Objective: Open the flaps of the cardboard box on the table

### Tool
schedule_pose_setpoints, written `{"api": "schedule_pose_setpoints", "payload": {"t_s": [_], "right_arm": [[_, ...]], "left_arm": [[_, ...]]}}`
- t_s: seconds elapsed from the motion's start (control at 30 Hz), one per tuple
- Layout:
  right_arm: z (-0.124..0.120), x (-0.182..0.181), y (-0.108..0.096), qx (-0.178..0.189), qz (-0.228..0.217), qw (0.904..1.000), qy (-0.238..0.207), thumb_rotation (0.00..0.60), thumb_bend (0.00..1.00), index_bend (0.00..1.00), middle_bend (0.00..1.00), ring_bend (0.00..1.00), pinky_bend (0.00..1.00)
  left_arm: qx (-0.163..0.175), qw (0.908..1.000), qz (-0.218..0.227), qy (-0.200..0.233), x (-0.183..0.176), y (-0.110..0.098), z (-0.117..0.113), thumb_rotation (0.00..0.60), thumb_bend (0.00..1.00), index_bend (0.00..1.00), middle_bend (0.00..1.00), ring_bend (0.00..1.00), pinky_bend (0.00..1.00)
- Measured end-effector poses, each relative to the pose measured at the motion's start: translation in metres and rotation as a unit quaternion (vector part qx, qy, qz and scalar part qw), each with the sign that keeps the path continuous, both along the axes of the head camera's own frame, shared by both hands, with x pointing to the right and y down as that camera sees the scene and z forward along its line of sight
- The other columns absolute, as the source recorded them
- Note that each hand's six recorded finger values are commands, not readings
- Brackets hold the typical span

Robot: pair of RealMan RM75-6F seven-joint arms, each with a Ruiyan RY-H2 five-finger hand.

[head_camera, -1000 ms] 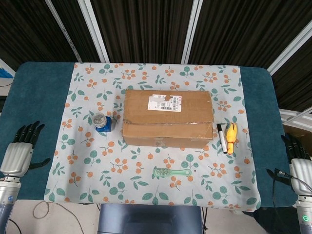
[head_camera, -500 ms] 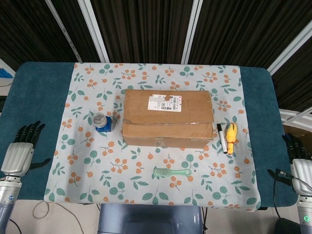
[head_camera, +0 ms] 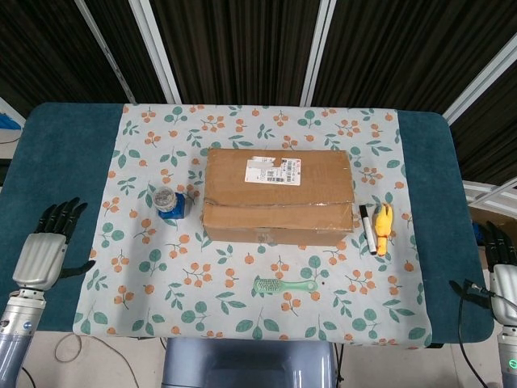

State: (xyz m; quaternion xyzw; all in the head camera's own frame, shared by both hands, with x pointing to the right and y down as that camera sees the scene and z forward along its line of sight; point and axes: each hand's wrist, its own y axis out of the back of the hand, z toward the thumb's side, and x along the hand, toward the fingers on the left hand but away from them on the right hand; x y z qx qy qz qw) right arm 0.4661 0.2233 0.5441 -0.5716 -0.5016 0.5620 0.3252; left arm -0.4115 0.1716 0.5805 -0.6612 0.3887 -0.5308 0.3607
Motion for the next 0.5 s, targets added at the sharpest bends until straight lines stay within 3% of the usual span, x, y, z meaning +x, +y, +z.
{"api": "schedule_pose_setpoints", "payload": {"t_s": [0.17, 0.5], "right_arm": [[0.003, 0.001, -0.002, -0.004, 0.005, 1.0, -0.007, 0.6, 0.12, 0.0, 0.0, 0.0, 0.22], [0.005, 0.003, -0.002, -0.007, 0.021, 0.9995, -0.021, 0.6, 0.13, 0.0, 0.0, 0.0, 0.22]], "left_arm": [[0.018, 0.9991, 0.033, 0.02, 0.038, -0.031, -0.014, 0.6, 0.09, 0.0, 0.0, 0.0, 0.0], [0.017, 0.994, 0.097, 0.046, 0.129, -0.099, -0.026, 0.6, 0.1, 0.0, 0.0, 0.0, 0.0]]}}
